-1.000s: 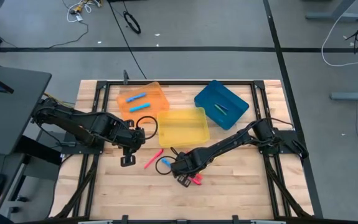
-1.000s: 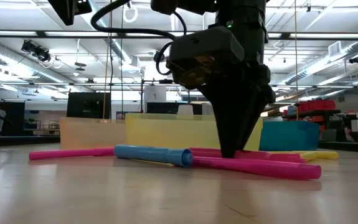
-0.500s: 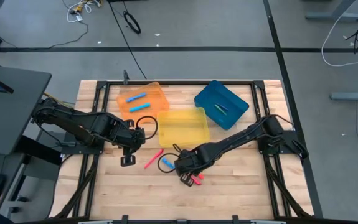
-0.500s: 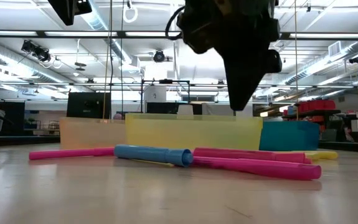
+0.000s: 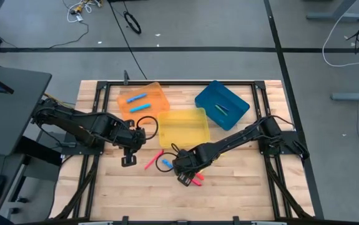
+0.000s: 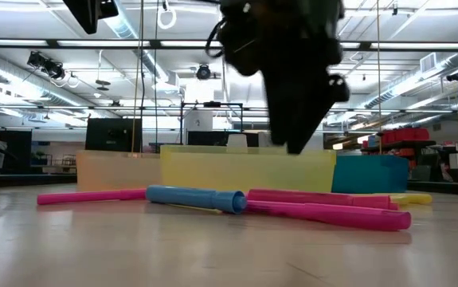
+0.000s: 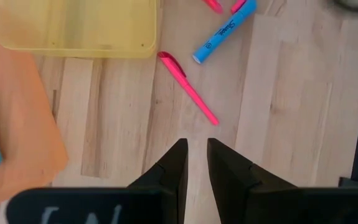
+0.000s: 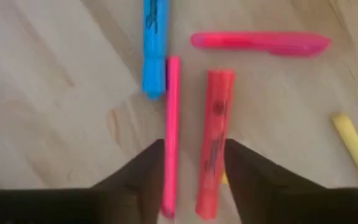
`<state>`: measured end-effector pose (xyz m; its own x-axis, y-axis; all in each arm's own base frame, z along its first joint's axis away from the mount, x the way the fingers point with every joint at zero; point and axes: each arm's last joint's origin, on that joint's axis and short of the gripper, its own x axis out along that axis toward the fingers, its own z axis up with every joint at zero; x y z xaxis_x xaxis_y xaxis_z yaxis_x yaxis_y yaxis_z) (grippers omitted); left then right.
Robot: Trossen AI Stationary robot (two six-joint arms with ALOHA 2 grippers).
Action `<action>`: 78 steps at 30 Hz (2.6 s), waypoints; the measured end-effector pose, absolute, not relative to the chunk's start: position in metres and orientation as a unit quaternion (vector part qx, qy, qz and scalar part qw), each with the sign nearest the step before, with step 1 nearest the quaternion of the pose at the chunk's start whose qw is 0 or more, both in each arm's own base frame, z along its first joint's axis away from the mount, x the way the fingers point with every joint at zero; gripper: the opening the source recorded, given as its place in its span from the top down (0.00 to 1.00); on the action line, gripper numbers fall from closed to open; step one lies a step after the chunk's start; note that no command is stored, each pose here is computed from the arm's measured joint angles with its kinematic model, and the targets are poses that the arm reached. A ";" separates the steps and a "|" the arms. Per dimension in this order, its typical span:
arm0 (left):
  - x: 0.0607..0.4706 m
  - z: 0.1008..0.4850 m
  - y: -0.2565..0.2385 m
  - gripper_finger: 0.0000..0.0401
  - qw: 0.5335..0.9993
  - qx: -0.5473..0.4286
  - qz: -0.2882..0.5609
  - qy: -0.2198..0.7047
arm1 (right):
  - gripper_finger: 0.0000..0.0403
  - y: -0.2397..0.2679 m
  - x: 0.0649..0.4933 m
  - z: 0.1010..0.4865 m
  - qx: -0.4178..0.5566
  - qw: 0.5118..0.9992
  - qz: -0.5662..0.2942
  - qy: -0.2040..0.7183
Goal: Pick & Place Markers
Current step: Put the orange highlighter pen into the orange bin
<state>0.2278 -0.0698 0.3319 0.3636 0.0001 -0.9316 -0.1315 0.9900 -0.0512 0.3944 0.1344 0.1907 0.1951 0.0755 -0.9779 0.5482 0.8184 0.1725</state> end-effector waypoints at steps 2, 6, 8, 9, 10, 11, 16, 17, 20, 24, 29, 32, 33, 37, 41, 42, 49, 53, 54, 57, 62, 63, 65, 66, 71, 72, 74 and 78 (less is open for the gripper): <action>0.228 0.332 -0.070 0.84 0.824 -0.058 0.040 0.563 | 0.53 0.132 0.395 0.186 0.249 0.723 -0.169 0.621; 0.228 0.332 -0.070 0.84 0.824 -0.059 0.040 0.563 | 0.47 0.130 0.396 0.175 0.241 0.714 -0.182 0.631; 0.228 0.332 -0.070 0.84 0.824 -0.059 0.040 0.562 | 0.47 0.130 0.397 0.169 0.237 0.711 -0.184 0.636; 0.228 0.332 -0.070 0.84 0.824 -0.059 0.040 0.562 | 0.47 0.130 0.398 0.165 0.232 0.708 -0.185 0.641; 0.228 0.332 -0.070 0.84 0.824 -0.059 0.040 0.562 | 0.48 0.130 0.398 0.162 0.228 0.705 -0.185 0.645; 0.228 0.332 -0.070 0.84 0.824 -0.059 0.040 0.561 | 0.48 0.131 0.398 0.160 0.226 0.705 -0.185 0.646; 0.228 0.332 -0.070 0.84 0.825 -0.059 0.039 0.561 | 0.52 0.131 0.398 0.158 0.221 0.708 -0.196 0.641; 0.228 0.332 -0.070 0.84 0.825 -0.059 0.039 0.561 | 0.53 0.130 0.398 0.158 0.219 0.710 -0.197 0.640; 0.228 0.332 -0.070 0.84 0.825 -0.057 0.038 0.561 | 0.57 0.130 0.399 0.155 0.215 0.714 -0.192 0.638; 0.228 0.332 -0.070 0.84 0.825 -0.057 0.038 0.561 | 0.61 0.128 0.393 0.142 0.225 0.702 -0.194 0.647; 0.228 0.332 -0.070 0.84 0.825 -0.056 0.037 0.561 | 0.63 0.129 0.389 0.137 0.236 0.699 -0.197 0.646; 0.228 0.332 -0.070 0.84 0.825 -0.056 0.037 0.561 | 0.66 0.129 0.389 0.136 0.238 0.699 -0.198 0.645; 0.228 0.332 -0.070 0.84 0.825 -0.056 0.037 0.561 | 0.68 0.129 0.389 0.136 0.238 0.699 -0.197 0.645; 0.228 0.332 -0.070 0.84 0.825 -0.055 0.037 0.561 | 0.79 0.128 0.389 0.137 0.240 0.699 -0.198 0.644; 0.228 0.332 -0.070 0.84 0.825 -0.055 0.037 0.561 | 0.88 0.129 0.388 0.141 0.241 0.704 -0.191 0.641; 0.228 0.332 -0.070 0.84 0.825 -0.055 0.037 0.561 | 0.88 0.128 0.388 0.142 0.241 0.705 -0.190 0.640; 0.228 0.332 -0.070 0.84 0.825 -0.056 0.037 0.561 | 0.88 0.130 0.386 0.155 0.263 0.704 -0.180 0.634; 0.228 0.332 -0.070 0.84 0.825 -0.056 0.037 0.561 | 0.88 0.131 0.382 0.169 0.270 0.711 -0.173 0.625; 0.228 0.332 -0.070 0.84 0.825 -0.056 0.037 0.561 | 0.88 0.130 0.381 0.175 0.271 0.713 -0.172 0.623; 0.228 0.332 -0.070 0.84 0.825 -0.056 0.037 0.561 | 0.88 0.128 0.374 0.194 0.274 0.721 -0.170 0.614; 0.228 0.332 -0.070 0.84 0.825 -0.056 0.037 0.561 | 0.88 0.122 0.358 0.242 0.287 0.754 -0.169 0.566; 0.228 0.332 -0.070 0.84 0.825 -0.056 0.037 0.561 | 0.88 0.120 0.353 0.253 0.290 0.763 -0.170 0.552; 0.228 0.332 -0.070 0.84 0.825 -0.056 0.037 0.561 | 0.88 0.117 0.345 0.273 0.298 0.782 -0.177 0.519; 0.229 0.332 -0.070 0.84 0.825 -0.056 0.037 0.561 | 0.87 0.115 0.340 0.284 0.301 0.792 -0.179 0.499; 0.229 0.332 -0.070 0.84 0.827 -0.053 0.043 0.558 | 0.87 0.106 0.322 0.324 0.306 0.839 -0.201 0.403; 0.229 0.332 -0.069 0.84 0.829 -0.050 0.053 0.555 | 0.87 0.104 0.319 0.329 0.298 0.847 -0.205 0.390; 0.230 0.332 -0.068 0.84 0.833 -0.045 0.067 0.547 | 0.87 0.101 0.315 0.336 0.278 0.861 -0.212 0.370; 0.237 0.337 -0.070 0.84 0.858 -0.054 0.068 0.506 | 0.87 0.099 0.316 0.347 0.257 0.886 -0.217 0.318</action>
